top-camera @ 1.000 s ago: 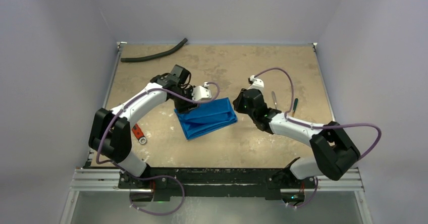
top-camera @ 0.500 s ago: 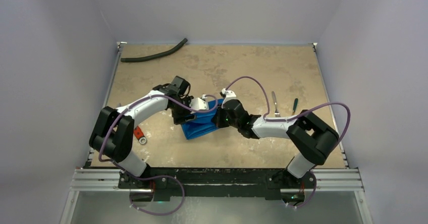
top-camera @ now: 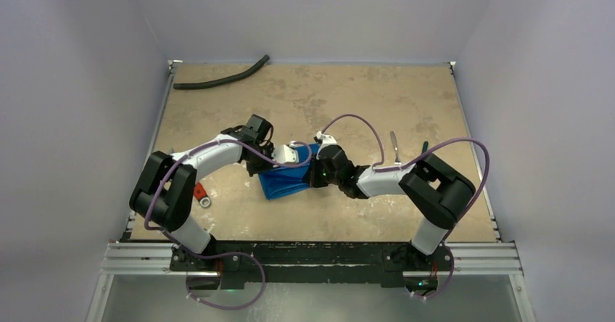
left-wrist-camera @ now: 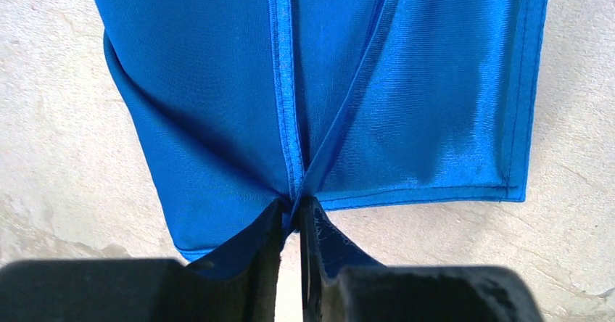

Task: Fold the napkin into a case and place the utensils inside
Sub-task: Smooth out the 2/3-rectangle-folded napkin at the center of the board.

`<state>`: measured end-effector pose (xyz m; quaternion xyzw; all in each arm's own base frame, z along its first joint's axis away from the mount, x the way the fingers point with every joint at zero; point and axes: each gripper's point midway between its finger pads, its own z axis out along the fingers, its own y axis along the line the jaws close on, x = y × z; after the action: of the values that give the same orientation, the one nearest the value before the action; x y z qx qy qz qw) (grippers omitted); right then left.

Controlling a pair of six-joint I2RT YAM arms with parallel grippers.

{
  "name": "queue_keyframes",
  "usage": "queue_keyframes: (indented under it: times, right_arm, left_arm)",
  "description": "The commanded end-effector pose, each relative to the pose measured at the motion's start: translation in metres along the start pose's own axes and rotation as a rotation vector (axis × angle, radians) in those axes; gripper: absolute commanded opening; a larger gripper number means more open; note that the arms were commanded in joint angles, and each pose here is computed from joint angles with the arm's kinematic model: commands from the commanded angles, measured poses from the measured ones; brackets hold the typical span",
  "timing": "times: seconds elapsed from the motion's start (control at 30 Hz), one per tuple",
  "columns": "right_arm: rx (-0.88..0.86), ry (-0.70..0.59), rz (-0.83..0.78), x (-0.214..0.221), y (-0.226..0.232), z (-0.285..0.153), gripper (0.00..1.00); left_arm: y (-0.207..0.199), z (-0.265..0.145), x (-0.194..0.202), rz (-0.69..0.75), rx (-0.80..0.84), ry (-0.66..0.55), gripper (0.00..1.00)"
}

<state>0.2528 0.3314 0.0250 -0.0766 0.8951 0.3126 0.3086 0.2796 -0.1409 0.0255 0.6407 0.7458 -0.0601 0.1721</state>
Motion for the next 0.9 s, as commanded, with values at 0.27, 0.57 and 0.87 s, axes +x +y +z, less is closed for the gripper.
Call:
queue_keyframes:
  times: [0.27,0.57,0.87]
  right_arm:
    - [0.002,0.040,0.070,0.020,-0.009,0.000,0.00]
    - [0.024,0.049,0.147,0.028,-0.017,0.007,0.00]
    - [0.065,0.016,0.226,0.029,-0.031,0.003,0.00]
  left_arm:
    - [0.017,-0.008,-0.008,0.010,-0.082,-0.034,0.00]
    - [0.003,-0.018,-0.019,0.055,-0.018,-0.086,0.00]
    - [-0.008,-0.031,-0.025,0.077,-0.007,-0.097,0.00]
